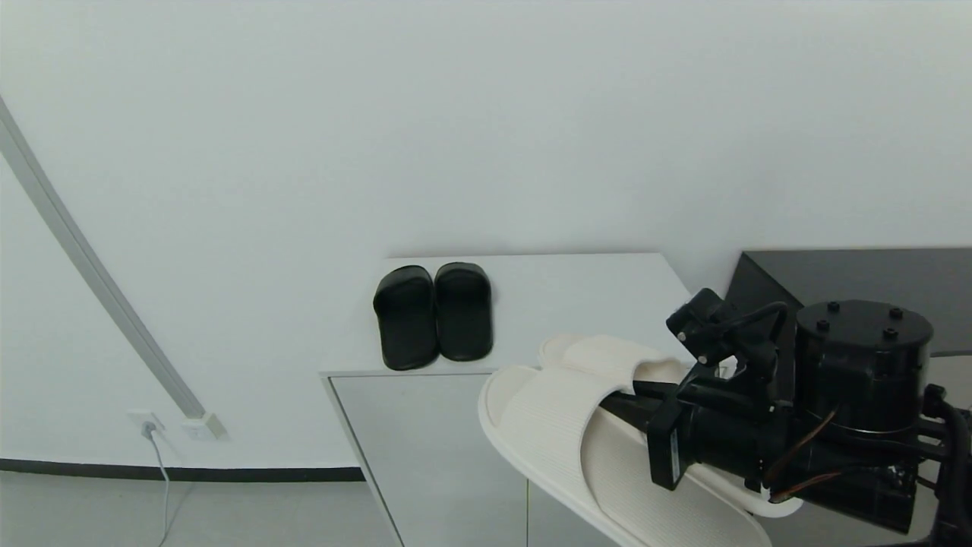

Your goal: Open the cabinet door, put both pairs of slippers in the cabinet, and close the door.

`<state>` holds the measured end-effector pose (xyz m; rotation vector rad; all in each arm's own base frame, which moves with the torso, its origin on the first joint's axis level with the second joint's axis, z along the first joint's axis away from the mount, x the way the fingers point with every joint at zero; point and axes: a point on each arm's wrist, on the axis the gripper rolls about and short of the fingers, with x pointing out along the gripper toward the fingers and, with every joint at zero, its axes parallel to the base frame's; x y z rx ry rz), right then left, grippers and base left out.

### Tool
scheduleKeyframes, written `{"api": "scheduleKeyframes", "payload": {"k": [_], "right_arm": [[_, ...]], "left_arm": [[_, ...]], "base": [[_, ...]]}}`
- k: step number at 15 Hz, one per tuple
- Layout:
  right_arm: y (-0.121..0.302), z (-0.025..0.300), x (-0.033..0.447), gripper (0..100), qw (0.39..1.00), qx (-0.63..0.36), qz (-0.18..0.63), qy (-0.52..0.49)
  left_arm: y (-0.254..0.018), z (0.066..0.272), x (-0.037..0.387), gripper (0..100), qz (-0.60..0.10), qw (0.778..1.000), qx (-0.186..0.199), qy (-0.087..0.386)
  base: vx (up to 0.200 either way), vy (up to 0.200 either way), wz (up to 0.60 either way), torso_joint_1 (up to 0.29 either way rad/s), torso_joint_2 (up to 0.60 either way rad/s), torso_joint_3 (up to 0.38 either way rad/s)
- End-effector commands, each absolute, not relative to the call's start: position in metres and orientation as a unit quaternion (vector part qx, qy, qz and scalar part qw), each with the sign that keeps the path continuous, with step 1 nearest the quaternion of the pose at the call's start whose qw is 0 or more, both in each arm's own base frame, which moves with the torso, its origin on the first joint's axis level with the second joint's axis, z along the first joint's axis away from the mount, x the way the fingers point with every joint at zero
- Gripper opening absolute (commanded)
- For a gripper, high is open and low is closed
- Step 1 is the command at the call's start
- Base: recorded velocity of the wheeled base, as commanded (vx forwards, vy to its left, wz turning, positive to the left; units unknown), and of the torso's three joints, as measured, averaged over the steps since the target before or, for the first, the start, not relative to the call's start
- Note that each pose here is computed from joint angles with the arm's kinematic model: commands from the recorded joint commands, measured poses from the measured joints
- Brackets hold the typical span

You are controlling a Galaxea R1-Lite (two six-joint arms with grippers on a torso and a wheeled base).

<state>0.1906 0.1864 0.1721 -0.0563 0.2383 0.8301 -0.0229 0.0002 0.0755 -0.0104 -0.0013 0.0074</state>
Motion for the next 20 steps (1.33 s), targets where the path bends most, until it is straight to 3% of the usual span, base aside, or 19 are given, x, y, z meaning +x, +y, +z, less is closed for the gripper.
{"api": "scheduleKeyframes", "payload": {"k": [1,16,20], "right_arm": [[0.1858,0.1704,0.1903,0,0.907,-0.028,0.404,0.119],[0.1859,0.1641,0.1895,0,0.902,-0.041,0.410,0.126],[0.1838,0.1606,0.1873,0,0.901,-0.042,0.411,0.131]], "left_arm": [[0.0002,0.0755,-0.0228,0,0.004,1.000,-0.005,0.000],[0.0002,0.0755,-0.0228,0,0.004,1.000,-0.005,0.000],[0.0002,0.0755,-0.0228,0,0.005,1.000,-0.004,0.000]], "base": [[0.000,0.000,0.00,0.000,0.00,0.000],[0.000,0.000,0.00,0.000,0.00,0.000],[0.000,0.000,0.00,-0.149,0.35,0.189]]}}
